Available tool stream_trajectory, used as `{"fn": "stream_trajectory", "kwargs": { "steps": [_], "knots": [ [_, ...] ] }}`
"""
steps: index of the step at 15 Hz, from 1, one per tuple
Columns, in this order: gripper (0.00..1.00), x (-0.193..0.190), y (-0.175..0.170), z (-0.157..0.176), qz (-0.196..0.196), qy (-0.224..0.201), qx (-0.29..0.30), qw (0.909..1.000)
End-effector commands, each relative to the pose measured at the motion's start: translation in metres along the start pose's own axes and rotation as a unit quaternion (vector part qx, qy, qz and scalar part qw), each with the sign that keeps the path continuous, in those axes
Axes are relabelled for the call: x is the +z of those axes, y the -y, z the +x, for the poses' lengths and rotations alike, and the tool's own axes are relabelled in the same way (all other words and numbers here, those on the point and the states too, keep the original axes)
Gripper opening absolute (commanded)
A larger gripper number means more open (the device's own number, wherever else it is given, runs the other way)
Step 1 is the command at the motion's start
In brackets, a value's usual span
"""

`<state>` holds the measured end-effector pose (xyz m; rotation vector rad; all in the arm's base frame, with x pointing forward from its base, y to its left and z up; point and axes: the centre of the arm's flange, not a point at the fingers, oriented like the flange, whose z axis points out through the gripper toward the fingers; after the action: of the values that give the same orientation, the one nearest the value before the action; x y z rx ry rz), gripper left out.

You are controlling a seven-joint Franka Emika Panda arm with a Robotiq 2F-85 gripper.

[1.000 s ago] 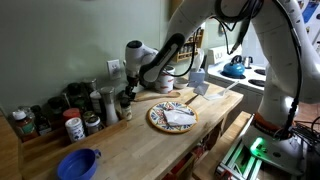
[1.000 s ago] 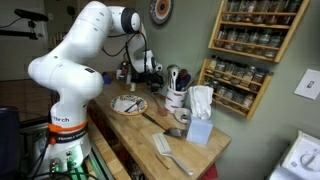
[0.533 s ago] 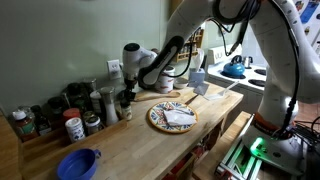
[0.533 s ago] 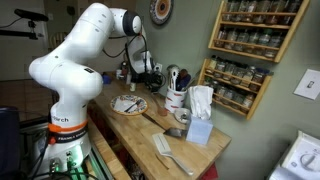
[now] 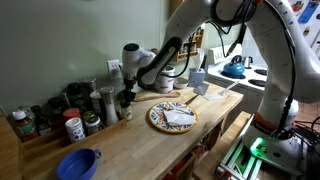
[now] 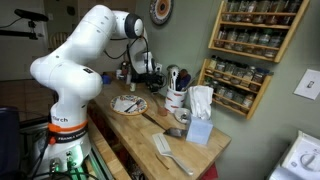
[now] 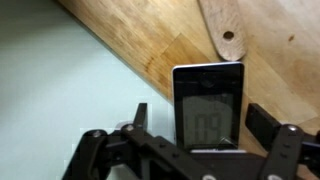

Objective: Place the timer against against the wall

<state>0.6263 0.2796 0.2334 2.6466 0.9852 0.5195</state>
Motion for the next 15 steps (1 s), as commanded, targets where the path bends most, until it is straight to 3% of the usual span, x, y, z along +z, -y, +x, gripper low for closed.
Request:
{"fn": "stream_trajectory", "kwargs": {
  "steps": [1, 4, 8, 15],
  "knots": [
    [1.00, 0.018, -0.008, 0.013, 0.015, 0.009, -0.004, 0.9998],
    [1.00, 0.026, -0.010, 0.016, 0.028, 0.013, -0.002, 0.9995],
    [0.57, 0.029, -0.011, 0.018, 0.044, 0.013, 0.002, 0.9989],
    [0.10, 0.010, -0.017, 0.012, 0.067, 0.002, 0.028, 0.9973]
  ]
}}
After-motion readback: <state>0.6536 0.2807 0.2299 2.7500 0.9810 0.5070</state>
